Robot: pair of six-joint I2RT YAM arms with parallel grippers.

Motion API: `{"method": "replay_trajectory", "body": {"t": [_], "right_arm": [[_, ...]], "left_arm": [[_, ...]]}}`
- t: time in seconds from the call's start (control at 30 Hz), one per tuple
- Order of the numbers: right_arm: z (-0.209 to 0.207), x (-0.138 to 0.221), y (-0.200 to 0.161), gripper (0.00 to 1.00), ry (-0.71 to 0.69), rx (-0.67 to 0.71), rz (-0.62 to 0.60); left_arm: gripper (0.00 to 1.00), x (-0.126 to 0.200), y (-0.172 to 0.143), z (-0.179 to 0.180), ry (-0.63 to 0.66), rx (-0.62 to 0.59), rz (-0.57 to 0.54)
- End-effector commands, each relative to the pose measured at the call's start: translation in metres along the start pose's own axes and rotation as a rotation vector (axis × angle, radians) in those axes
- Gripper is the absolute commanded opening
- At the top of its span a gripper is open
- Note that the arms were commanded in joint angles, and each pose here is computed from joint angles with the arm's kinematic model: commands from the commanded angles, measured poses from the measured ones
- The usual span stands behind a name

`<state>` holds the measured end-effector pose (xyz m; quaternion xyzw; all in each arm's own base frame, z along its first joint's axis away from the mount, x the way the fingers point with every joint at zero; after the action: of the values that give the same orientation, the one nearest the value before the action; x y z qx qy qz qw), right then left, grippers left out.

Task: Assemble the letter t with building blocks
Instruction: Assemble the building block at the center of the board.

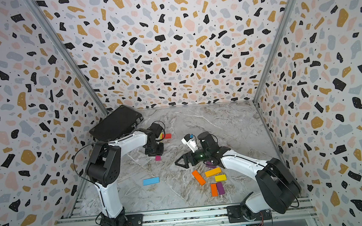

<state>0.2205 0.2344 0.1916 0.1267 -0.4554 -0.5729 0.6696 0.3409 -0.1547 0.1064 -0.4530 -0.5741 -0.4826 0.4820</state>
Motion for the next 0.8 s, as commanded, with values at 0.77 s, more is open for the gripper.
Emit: {"method": "replay_trajectory", "body": {"t": [0.77], "right_arm": [[0.0012, 0.0011, 0.0015, 0.99, 0.017, 0.001, -0.014]], "left_arm": [[0.36, -0.0097, 0.0049, 0.0001, 0.011, -0.003, 0.022]]}}
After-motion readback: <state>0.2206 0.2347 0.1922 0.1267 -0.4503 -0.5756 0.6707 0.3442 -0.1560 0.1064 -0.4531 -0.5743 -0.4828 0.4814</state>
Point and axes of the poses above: each gripper's point midway between its finger pads, its own x axis back along the fingers, its own z axis along the line the jaws close on, y = z × x, the point moved 9 cm from there along x, back along the fingers, and after that the axes turned 10 degrees about x, right-handed, at the moved point
